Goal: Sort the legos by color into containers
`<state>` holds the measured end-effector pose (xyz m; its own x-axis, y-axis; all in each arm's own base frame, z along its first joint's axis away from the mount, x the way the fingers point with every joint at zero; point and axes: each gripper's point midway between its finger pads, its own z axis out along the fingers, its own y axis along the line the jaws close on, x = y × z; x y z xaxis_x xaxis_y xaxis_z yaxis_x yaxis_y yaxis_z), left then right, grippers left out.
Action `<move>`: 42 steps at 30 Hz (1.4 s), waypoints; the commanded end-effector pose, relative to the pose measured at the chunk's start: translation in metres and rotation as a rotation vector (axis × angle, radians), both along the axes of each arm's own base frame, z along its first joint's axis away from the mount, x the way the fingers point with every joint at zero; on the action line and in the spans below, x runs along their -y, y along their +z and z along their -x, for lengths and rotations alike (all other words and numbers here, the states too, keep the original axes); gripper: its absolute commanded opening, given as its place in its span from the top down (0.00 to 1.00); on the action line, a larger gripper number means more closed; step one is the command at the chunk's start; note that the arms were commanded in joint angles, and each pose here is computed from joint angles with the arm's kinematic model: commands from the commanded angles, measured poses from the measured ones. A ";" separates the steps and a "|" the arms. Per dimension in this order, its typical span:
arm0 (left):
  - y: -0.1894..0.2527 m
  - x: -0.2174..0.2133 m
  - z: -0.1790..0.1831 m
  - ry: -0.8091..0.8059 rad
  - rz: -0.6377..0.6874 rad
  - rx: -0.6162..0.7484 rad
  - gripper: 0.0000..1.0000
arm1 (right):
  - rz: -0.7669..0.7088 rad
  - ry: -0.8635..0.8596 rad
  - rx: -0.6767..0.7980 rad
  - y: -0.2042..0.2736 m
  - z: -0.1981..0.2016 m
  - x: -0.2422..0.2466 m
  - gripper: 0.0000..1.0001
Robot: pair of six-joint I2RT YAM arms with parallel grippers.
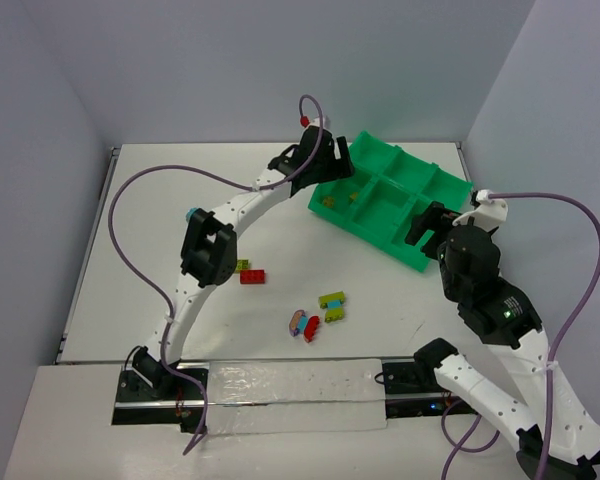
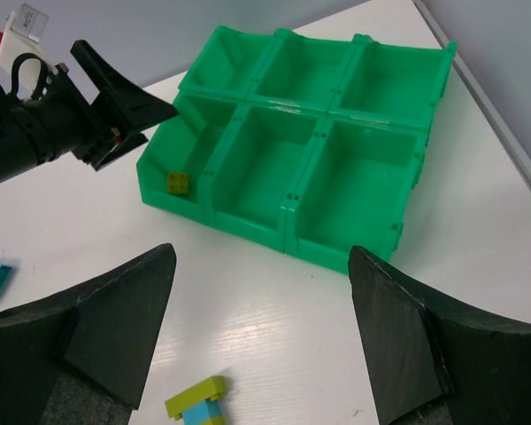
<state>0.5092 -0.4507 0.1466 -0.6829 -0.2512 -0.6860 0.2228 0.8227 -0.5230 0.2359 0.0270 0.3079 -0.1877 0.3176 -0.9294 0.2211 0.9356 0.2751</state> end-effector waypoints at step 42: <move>-0.113 -0.287 0.199 0.363 -0.633 -0.318 0.09 | -0.050 0.110 -0.088 -0.029 -0.028 -0.041 0.14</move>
